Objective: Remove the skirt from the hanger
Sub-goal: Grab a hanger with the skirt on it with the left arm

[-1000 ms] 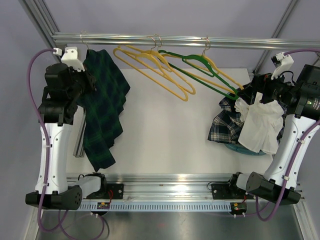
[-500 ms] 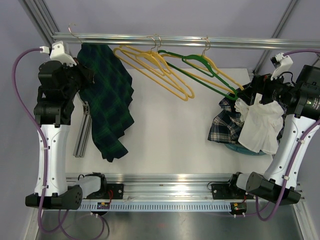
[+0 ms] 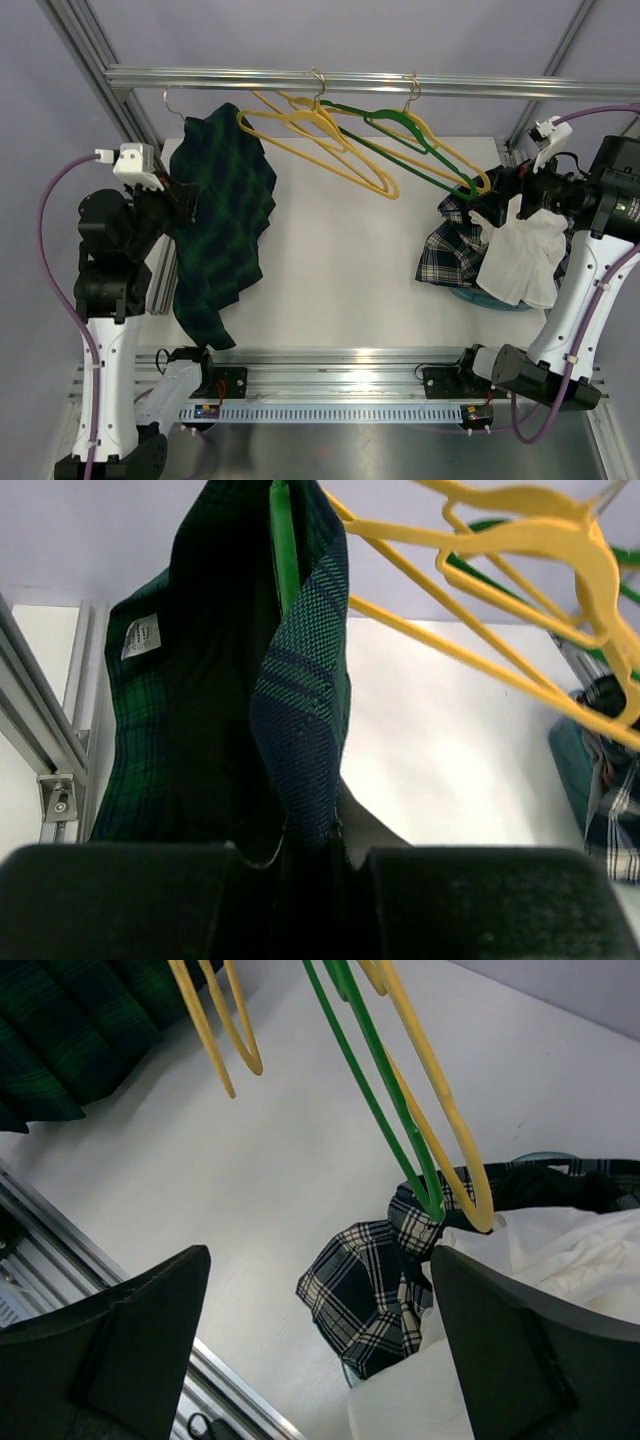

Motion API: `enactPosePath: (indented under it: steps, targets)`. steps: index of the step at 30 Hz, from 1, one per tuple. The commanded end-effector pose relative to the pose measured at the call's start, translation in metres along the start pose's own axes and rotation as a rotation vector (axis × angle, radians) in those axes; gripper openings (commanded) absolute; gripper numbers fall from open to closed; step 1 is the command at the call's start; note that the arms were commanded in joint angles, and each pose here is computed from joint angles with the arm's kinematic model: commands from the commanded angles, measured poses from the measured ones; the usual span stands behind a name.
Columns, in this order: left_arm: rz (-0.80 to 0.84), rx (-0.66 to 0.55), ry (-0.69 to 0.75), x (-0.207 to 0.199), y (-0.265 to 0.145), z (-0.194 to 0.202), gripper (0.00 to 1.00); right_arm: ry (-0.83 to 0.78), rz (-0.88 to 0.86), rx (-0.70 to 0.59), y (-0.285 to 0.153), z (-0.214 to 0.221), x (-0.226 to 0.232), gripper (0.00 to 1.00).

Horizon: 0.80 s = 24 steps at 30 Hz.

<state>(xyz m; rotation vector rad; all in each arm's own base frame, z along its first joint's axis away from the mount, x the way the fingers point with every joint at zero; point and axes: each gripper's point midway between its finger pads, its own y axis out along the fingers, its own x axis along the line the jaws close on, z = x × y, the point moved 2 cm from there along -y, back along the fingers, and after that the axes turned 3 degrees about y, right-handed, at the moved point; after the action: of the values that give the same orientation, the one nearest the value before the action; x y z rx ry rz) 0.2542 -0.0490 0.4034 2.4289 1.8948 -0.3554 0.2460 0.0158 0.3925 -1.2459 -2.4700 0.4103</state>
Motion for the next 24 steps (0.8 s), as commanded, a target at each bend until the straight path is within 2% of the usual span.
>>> enactPosePath:
  steps: [1,6,9,10,14,20,22,24]
  targets:
    - [0.159,-0.161,0.153,-0.024,-0.011,-0.025,0.00,-0.114,-0.123,-0.020,-0.009,-0.003,0.032,1.00]
    - [0.299,-0.164,0.261,-0.043,-0.033,0.000,0.00,-0.212,-0.239,-0.019,-0.013,0.009,0.056,0.99]
    - [0.309,-0.117,0.281,-0.042,-0.037,0.017,0.00,-0.222,-0.260,-0.019,-0.012,0.012,0.062,0.99]
    - [0.297,-0.107,0.312,-0.039,-0.038,0.020,0.00,-0.226,-0.263,-0.021,-0.012,0.011,0.063,0.99]
    - [0.194,-0.044,0.287,-0.022,-0.038,0.031,0.00,-0.231,-0.268,-0.024,-0.012,0.010,0.064,0.99]
    - [-0.092,0.018,0.147,0.018,-0.039,0.039,0.00,-0.230,-0.273,-0.025,-0.012,0.011,0.066,0.99]
    - [-0.111,0.034,0.120,0.020,-0.040,0.043,0.00,-0.224,-0.276,-0.020,-0.012,0.013,0.067,0.99]
    - [-0.058,0.057,0.129,0.013,-0.040,0.049,0.00,-0.227,-0.280,-0.019,-0.011,0.014,0.067,1.00]
